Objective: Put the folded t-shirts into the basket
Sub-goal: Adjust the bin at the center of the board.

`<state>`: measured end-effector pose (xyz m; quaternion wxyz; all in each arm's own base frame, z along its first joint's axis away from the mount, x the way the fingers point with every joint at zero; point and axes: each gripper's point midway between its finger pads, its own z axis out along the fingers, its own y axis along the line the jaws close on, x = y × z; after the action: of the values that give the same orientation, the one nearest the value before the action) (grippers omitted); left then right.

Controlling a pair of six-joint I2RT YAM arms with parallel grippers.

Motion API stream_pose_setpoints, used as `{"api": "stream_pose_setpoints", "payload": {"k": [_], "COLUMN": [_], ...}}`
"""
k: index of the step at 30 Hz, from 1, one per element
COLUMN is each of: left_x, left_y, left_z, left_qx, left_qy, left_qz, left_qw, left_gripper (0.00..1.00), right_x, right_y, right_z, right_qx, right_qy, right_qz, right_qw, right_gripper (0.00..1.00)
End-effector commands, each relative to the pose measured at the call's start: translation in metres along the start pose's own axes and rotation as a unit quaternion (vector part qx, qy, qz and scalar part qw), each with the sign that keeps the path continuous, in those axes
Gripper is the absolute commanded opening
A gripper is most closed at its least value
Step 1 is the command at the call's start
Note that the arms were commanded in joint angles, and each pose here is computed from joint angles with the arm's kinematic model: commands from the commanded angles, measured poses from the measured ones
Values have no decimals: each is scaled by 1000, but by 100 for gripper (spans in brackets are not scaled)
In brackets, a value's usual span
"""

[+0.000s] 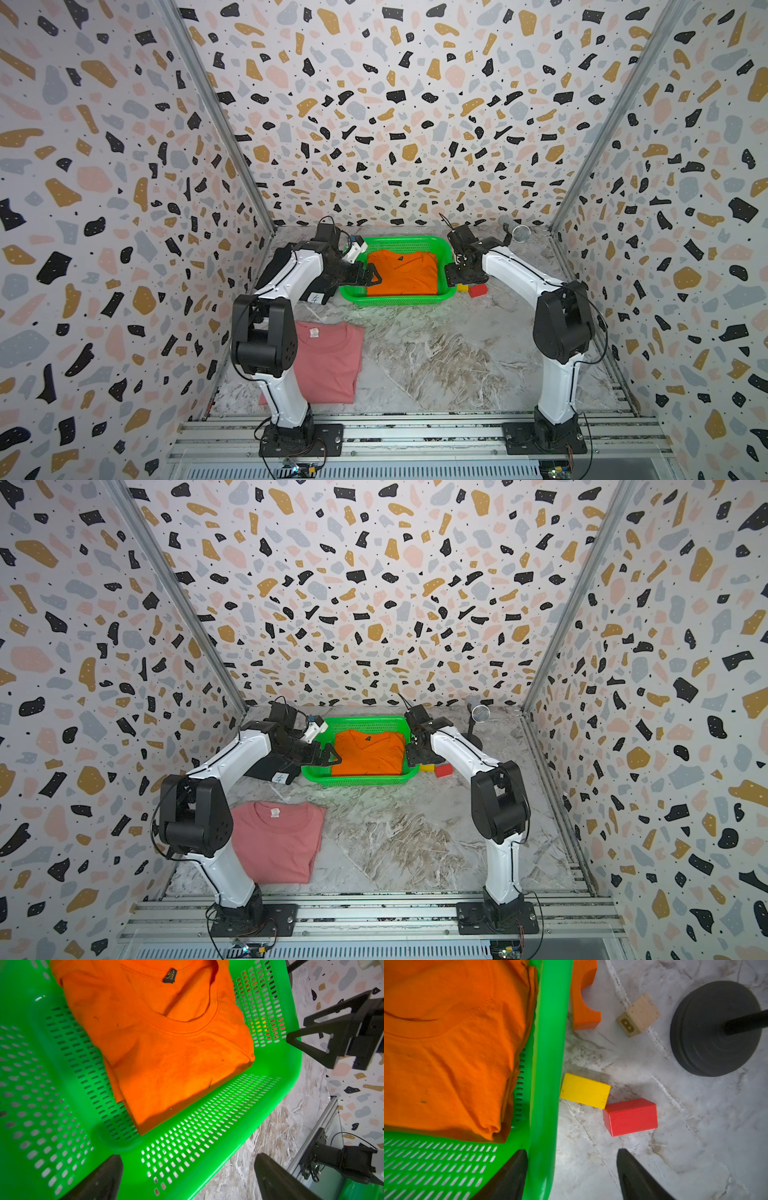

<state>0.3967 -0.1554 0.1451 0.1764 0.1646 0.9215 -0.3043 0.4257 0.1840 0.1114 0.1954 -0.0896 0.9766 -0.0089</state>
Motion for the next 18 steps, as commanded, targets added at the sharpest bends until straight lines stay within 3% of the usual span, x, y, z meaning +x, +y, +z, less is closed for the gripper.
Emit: {"api": "stream_pose_setpoints", "payload": {"k": [1, 7, 12, 15, 18], "left_x": [-2, -13, -7, 6, 25], "left_y": [-26, -18, 13, 34, 60], "left_z": [-24, -85, -138, -161, -177], "left_qx": [22, -47, -100, -141, -187], "left_qy": [-10, -39, -69, -80, -81], "left_qz": [49, 82, 45, 18, -11], "left_qw": [999, 995, 992, 987, 979], "left_gripper": [100, 100, 100, 100, 100], "right_x": [-1, -24, -39, -34, 1], "right_y": [-14, 4, 47, 100, 170], "right_z": [-27, -71, -122, -154, -176], "right_qx": [26, 1, -44, -106, -221], "right_qy": [-16, -99, -204, -277, -334], "right_qz": [-19, -78, -129, -225, -356], "right_qw": [999, 992, 969, 928, 844], "right_gripper": [74, 77, 79, 80, 83]}}
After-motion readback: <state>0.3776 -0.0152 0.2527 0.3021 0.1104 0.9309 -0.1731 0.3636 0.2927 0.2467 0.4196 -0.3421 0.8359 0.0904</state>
